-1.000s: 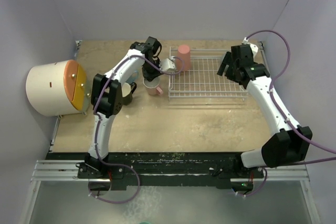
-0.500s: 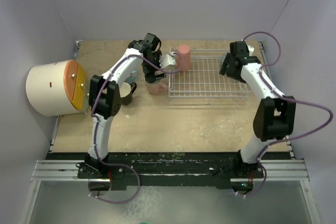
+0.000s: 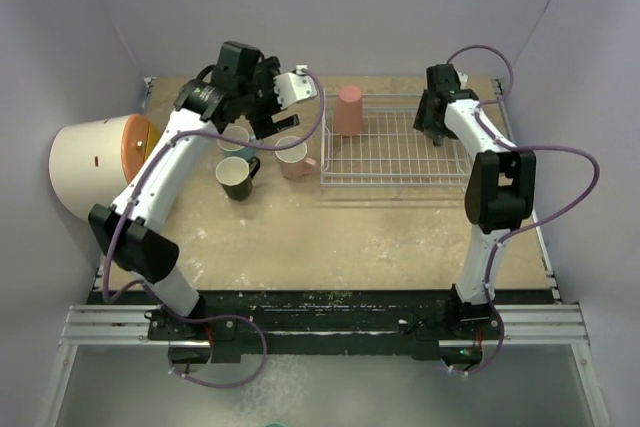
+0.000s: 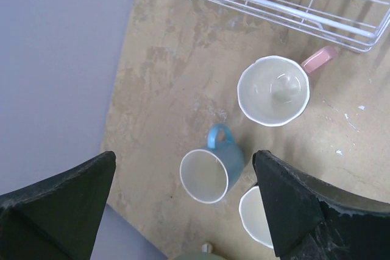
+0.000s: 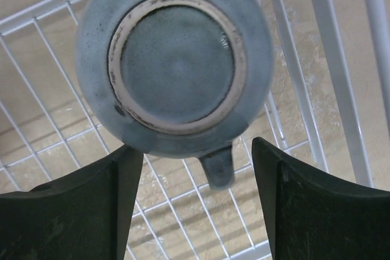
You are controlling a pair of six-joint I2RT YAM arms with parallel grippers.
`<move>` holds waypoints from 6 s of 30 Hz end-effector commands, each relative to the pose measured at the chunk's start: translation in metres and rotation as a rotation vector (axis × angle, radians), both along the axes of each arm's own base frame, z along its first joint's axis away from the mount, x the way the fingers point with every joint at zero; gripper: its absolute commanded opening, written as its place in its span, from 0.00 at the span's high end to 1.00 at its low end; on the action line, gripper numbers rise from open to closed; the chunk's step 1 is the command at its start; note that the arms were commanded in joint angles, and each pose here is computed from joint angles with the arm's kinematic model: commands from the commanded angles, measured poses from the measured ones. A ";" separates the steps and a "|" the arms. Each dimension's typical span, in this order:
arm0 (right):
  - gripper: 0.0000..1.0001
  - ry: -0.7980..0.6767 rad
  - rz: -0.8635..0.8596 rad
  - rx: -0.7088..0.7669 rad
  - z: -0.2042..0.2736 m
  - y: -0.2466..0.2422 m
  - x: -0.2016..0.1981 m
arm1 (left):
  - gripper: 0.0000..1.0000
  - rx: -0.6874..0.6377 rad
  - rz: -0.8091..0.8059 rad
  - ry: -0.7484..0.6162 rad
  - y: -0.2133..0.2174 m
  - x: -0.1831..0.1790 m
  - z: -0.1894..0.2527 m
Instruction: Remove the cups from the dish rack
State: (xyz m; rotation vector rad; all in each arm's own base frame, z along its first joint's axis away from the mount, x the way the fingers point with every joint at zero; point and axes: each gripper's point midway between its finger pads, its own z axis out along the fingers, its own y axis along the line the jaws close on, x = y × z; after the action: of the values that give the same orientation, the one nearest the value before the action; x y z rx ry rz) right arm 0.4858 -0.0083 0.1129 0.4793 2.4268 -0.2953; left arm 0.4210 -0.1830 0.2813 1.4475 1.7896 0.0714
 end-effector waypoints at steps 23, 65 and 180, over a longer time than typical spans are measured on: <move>0.85 -0.041 -0.005 -0.140 0.016 -0.001 -0.003 | 0.01 -0.201 0.037 0.040 0.013 -0.067 0.032; 1.00 -0.323 0.693 1.381 0.266 0.311 -0.246 | 0.01 -0.185 -0.497 -0.620 -0.008 -0.142 0.066; 0.03 -0.236 0.416 -0.072 0.084 0.234 0.057 | 0.01 -0.114 0.259 -0.075 0.081 -0.117 0.059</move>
State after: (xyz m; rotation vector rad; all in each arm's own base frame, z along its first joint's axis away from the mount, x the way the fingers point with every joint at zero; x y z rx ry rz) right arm 0.5337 0.2309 0.1760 -0.0304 2.2602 -0.1082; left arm 0.3089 -0.0975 0.3131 1.1743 1.9537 0.1882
